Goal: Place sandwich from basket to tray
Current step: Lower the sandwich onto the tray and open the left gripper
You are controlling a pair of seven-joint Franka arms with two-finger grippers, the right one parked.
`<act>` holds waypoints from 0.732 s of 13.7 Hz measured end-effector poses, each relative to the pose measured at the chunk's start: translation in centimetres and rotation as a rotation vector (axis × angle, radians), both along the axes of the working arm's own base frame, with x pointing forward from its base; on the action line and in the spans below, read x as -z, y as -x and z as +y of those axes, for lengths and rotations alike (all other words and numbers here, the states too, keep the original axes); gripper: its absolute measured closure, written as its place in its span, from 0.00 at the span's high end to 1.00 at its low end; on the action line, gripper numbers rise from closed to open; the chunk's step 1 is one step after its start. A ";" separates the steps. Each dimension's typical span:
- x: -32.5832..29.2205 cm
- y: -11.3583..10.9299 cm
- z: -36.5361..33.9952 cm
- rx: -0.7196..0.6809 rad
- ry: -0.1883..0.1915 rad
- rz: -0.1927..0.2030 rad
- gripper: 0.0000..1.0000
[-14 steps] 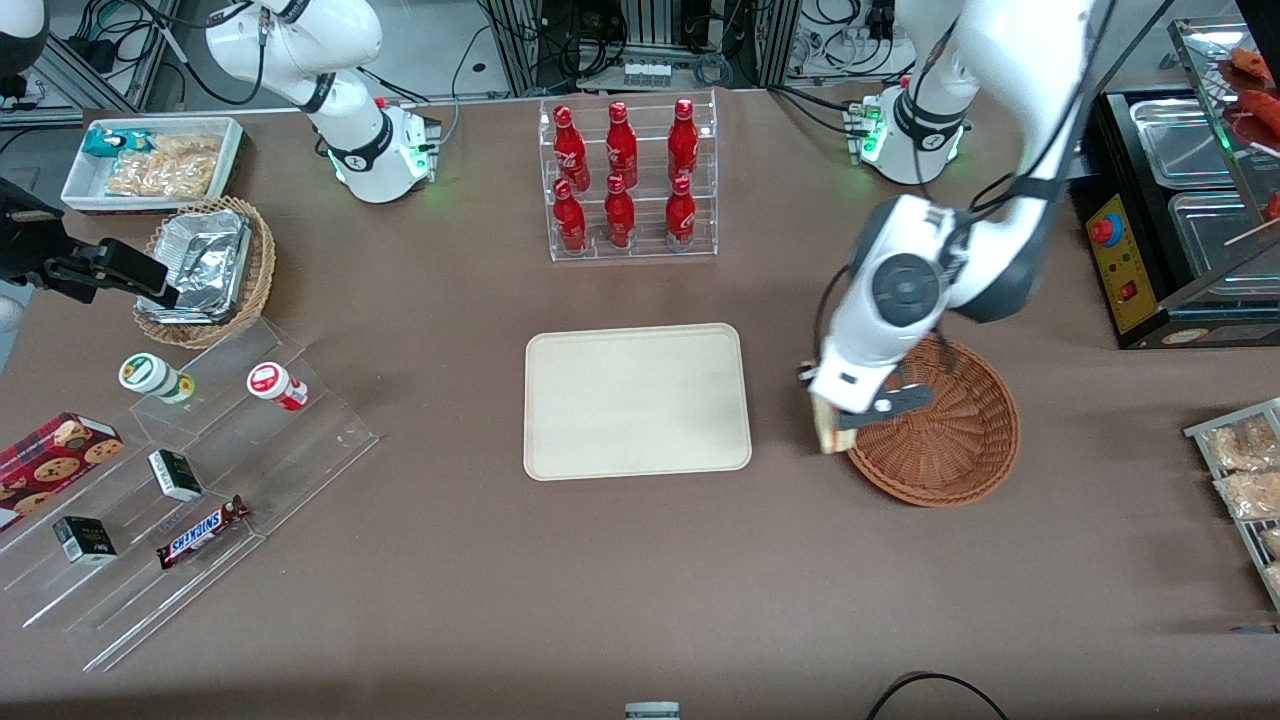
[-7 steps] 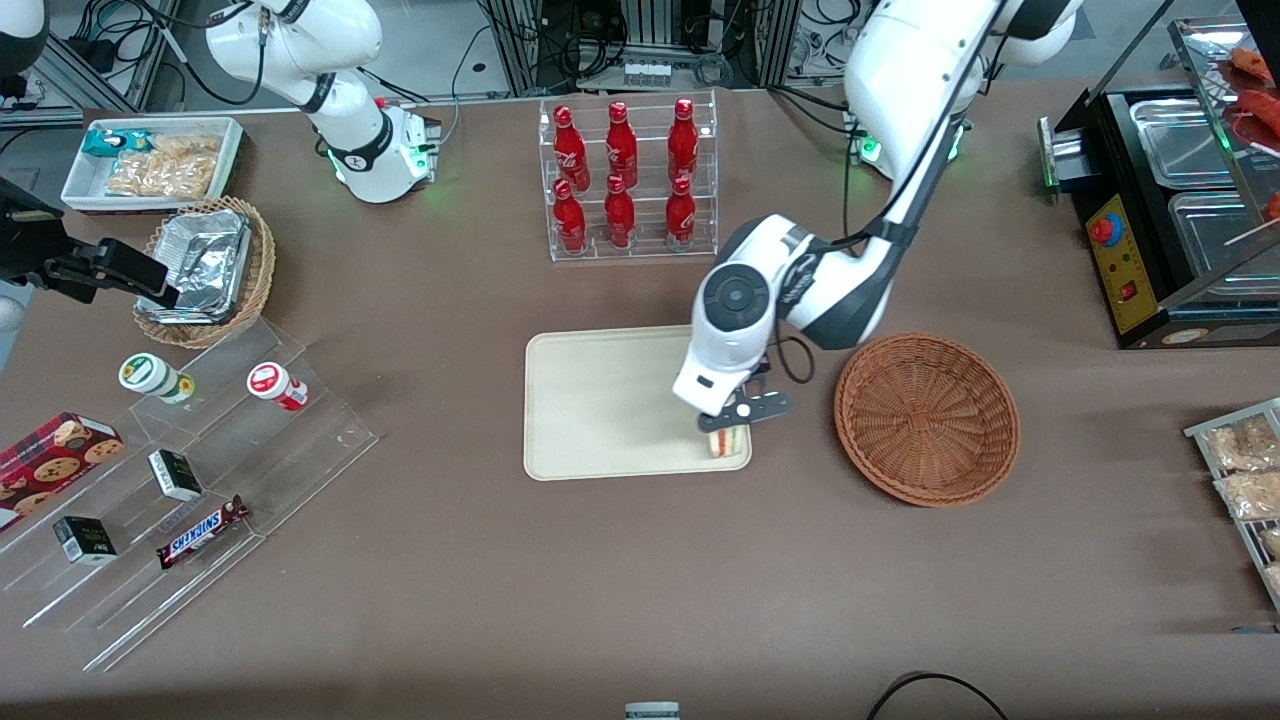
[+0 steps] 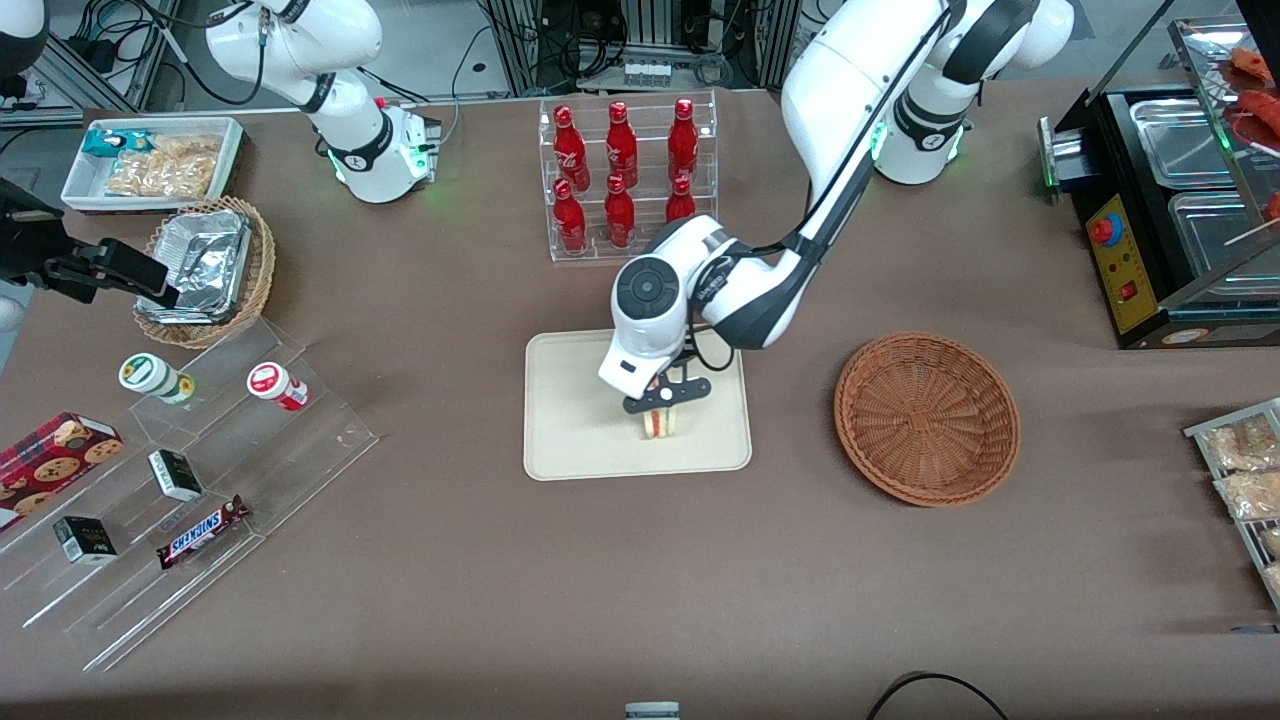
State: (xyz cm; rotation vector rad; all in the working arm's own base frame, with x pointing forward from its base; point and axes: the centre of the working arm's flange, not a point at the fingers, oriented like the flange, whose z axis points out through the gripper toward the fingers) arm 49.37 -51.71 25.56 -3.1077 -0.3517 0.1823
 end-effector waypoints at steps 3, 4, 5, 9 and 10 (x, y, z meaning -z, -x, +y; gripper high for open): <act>0.5 0.4 -1.1 -0.002 0.006 0.005 0.15; 0.7 0.6 -1.4 0.000 0.005 0.006 0.15; 0.9 0.7 -1.6 0.001 0.004 0.008 0.15; 1.2 0.2 -1.8 -0.014 0.007 0.004 0.15; 1.1 0.0 -1.8 -0.017 0.009 0.001 0.22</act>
